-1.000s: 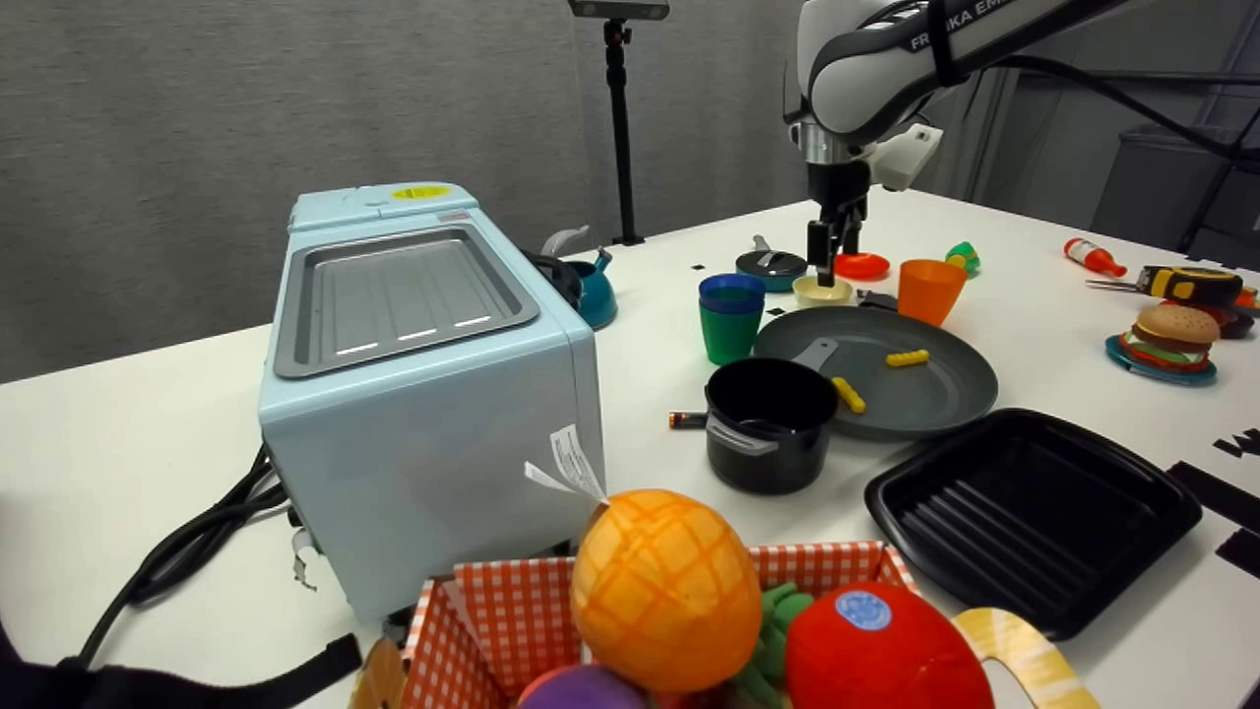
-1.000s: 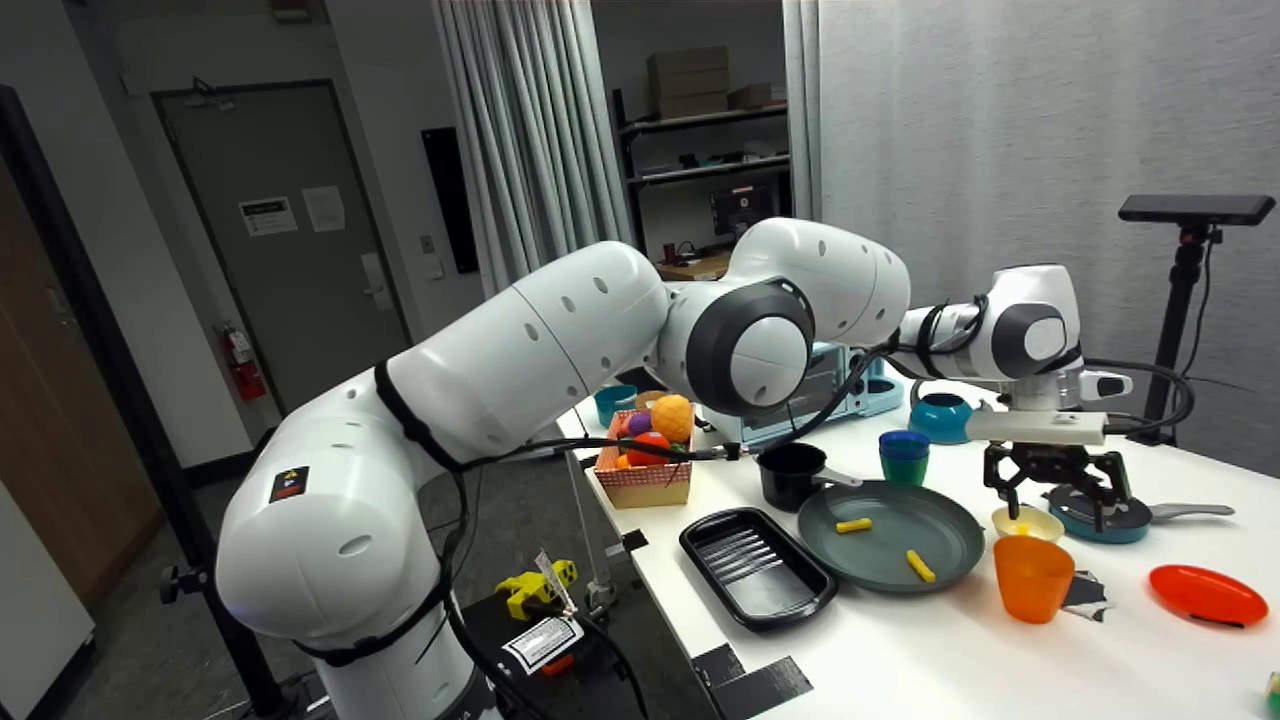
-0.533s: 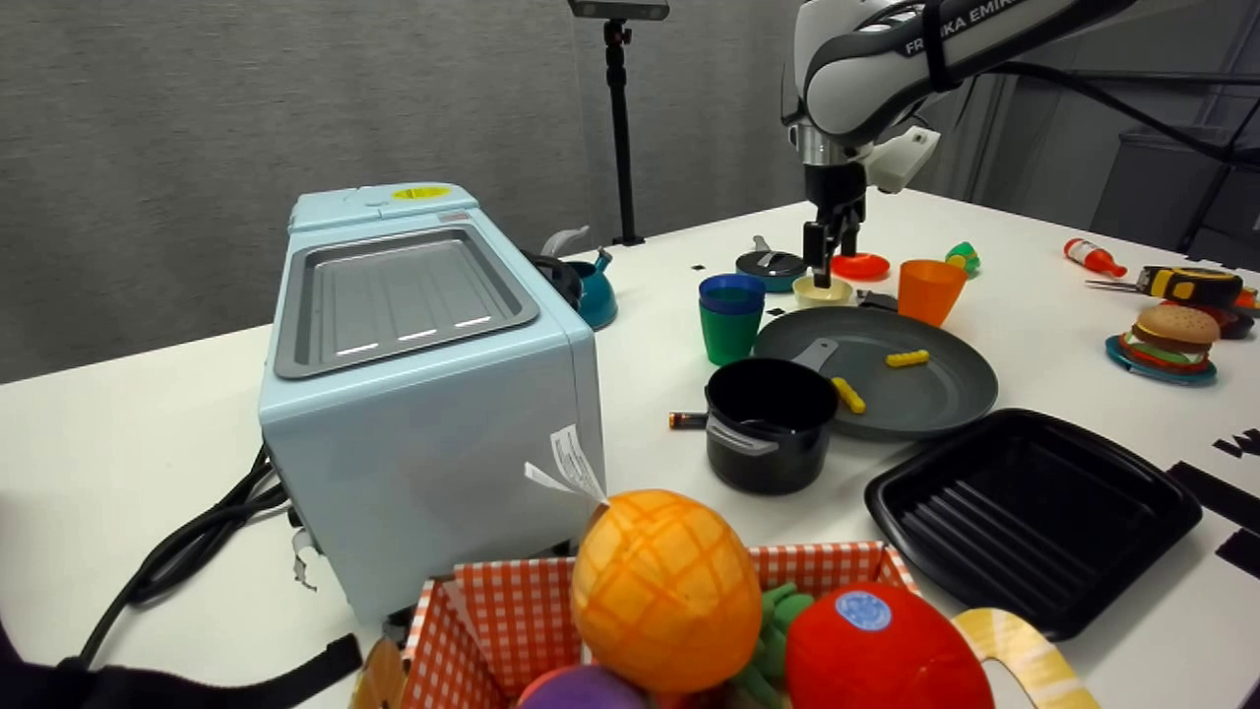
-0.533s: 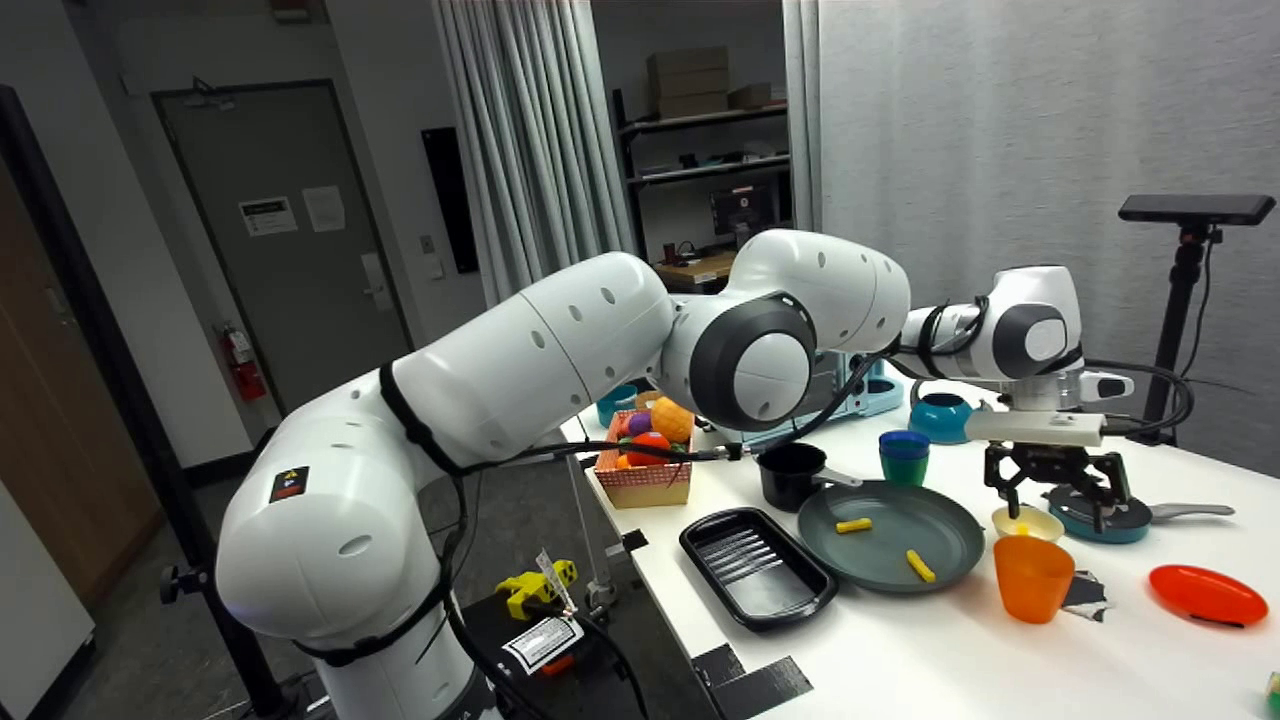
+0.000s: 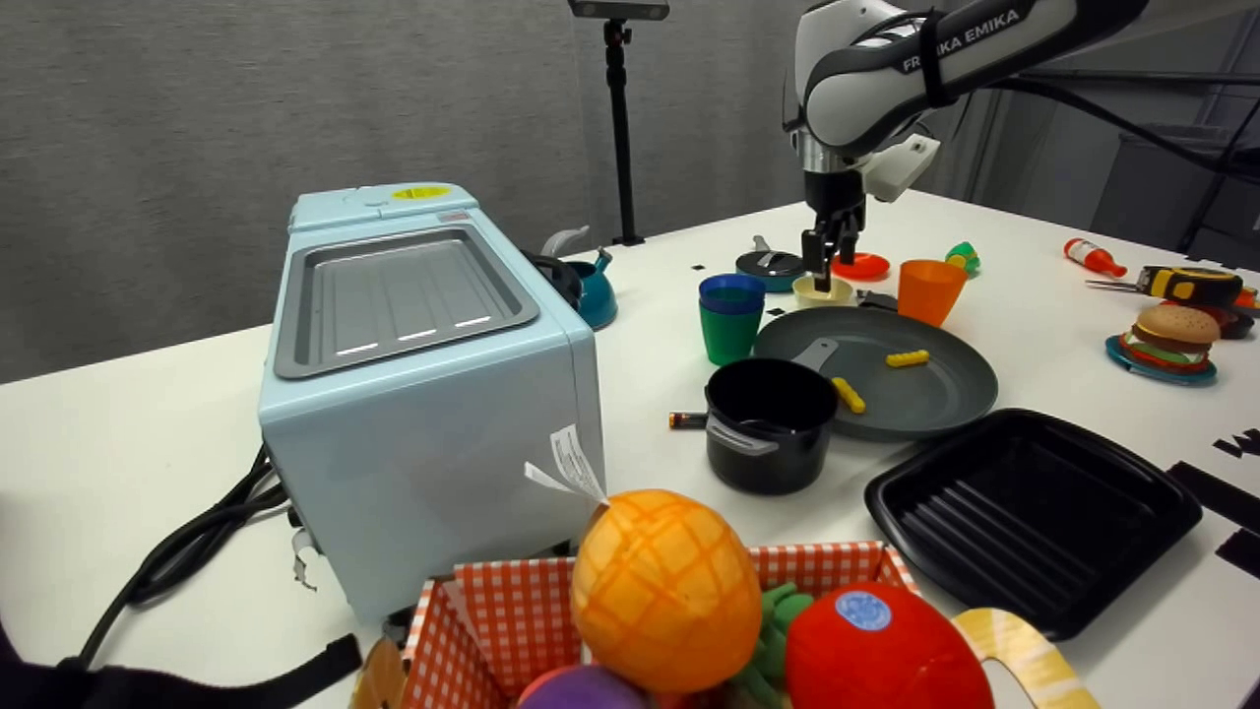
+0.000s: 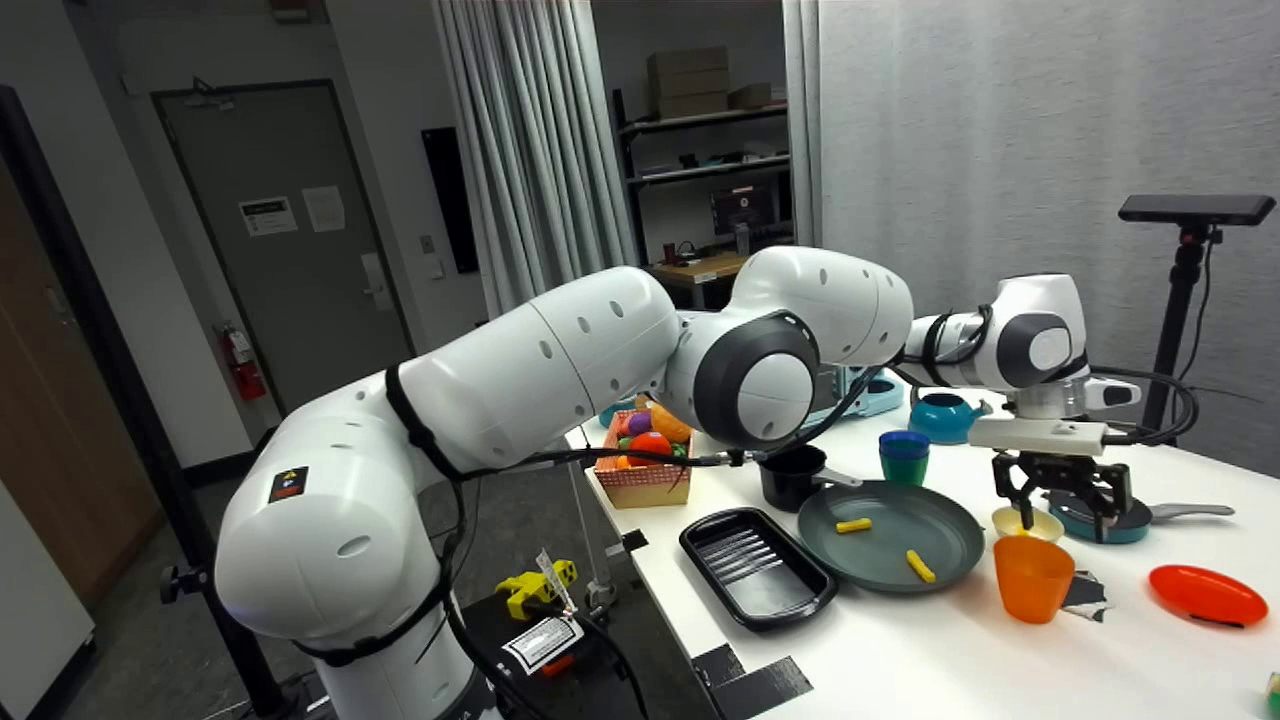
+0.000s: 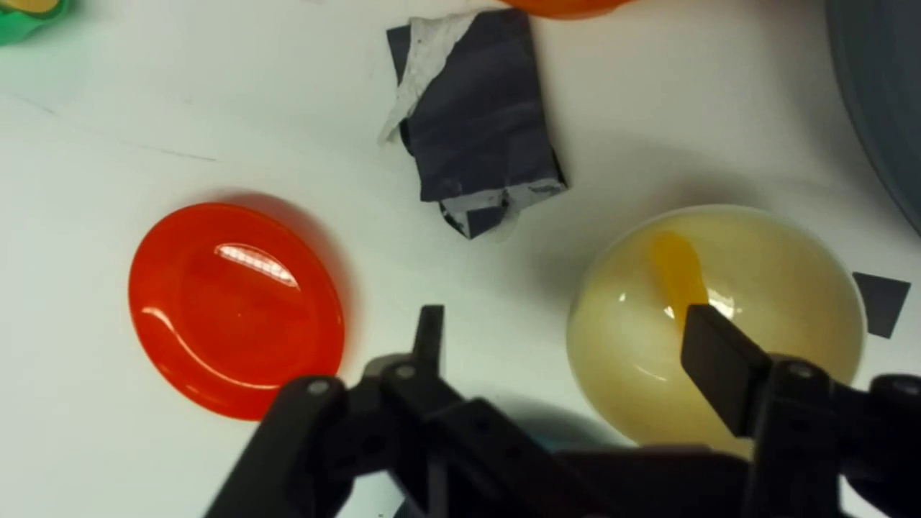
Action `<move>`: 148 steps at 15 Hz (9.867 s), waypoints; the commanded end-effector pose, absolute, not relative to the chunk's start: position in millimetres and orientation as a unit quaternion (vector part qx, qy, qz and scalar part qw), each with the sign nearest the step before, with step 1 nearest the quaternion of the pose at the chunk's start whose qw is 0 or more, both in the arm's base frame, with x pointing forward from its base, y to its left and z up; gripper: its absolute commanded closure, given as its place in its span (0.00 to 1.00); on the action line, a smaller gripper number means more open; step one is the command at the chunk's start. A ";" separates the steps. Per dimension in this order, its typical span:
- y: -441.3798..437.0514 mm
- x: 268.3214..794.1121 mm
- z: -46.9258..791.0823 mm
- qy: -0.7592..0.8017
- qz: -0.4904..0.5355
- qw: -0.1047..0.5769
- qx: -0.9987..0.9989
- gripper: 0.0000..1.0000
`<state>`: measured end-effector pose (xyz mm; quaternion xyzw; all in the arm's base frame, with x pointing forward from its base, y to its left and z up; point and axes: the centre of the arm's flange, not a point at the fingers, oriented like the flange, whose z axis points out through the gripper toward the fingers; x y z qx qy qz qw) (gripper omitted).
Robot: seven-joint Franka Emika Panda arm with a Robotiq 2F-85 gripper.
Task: Pour some of the content from the orange cup onto the plate, pick up one object and put it on the small plate and pour it back onto the big plate, and then pour the rest of the content from the orange cup.
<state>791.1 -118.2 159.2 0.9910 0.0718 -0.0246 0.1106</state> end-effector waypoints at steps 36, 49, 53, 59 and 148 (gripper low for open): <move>-61.6 737.8 268.3 0.142 -0.012 0.006 0.990 0.99; -47.0 673.5 238.9 0.214 -0.089 0.020 0.973 0.99; -31.8 654.6 224.3 0.243 -0.069 0.044 0.967 0.99; -10.2 628.1 225.2 0.287 0.042 0.117 0.950 0.99; -82.9 870.1 194.2 -0.048 0.016 0.037 0.998 0.99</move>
